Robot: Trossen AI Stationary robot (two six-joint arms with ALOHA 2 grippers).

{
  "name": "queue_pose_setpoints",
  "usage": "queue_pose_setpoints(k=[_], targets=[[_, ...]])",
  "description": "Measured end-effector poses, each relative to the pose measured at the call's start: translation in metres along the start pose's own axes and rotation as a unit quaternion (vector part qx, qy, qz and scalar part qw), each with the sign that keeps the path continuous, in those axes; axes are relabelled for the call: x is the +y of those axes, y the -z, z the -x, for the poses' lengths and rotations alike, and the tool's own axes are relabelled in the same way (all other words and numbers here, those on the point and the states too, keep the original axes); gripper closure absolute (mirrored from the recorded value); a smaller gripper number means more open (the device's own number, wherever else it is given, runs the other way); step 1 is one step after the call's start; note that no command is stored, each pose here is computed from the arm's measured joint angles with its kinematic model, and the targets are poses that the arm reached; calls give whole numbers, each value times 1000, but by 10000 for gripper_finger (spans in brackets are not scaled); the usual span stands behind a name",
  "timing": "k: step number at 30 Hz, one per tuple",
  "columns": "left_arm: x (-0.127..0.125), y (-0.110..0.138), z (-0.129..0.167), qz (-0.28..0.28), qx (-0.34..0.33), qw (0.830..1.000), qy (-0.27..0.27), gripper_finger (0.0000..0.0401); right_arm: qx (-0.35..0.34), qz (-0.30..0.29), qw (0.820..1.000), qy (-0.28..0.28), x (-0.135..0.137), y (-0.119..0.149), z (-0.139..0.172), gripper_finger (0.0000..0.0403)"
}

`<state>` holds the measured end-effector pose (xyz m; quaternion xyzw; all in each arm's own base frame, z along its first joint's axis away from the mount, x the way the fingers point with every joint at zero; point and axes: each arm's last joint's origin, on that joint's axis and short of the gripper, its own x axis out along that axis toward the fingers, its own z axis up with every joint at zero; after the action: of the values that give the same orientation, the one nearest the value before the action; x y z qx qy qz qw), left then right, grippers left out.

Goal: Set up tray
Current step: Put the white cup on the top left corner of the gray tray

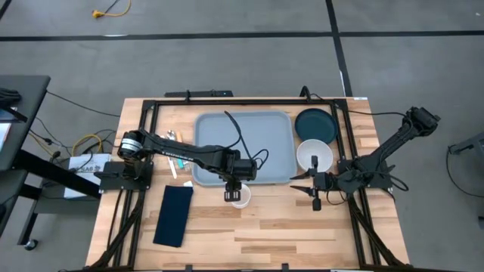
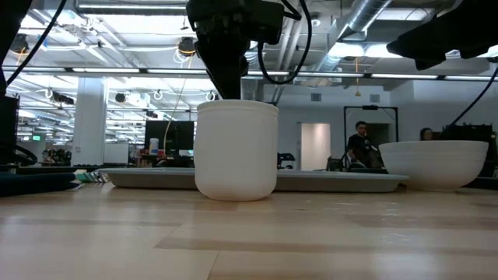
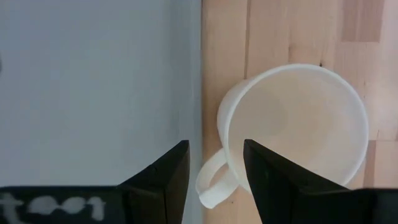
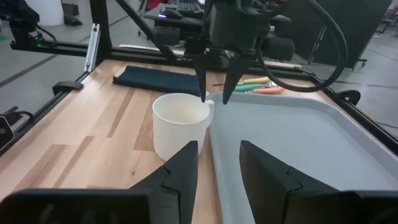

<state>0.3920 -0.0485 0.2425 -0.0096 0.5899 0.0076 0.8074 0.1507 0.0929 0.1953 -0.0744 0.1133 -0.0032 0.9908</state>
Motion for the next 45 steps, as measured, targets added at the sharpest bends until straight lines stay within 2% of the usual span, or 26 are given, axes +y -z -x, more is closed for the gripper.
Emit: queue_pose_setpoints(k=[3,12,22,26,32,39,45], targets=[[0,0,0,-2,2,1000,-1,260,0,0,1000,0,0,0,0,290],[-1,-1,-27,-14,32,999,-6,260,0,0,1000,0,0,0,0,290],[0,1,-32,-11,44,999,-19,261,-1,2,1000,0,0,0,0,290],[0,1,-32,-8,47,999,-12,292,-1,3,1000,0,0,0,0,290],[-5,2,-31,-14,53,998,24,389,0,3,1000,0,0,0,0,290],[-19,0,-16,-49,66,996,45,398,0,4,1000,0,0,0,0,290],[-25,-10,19,-100,66,992,47,399,1,5,1000,0,0,0,0,290]])
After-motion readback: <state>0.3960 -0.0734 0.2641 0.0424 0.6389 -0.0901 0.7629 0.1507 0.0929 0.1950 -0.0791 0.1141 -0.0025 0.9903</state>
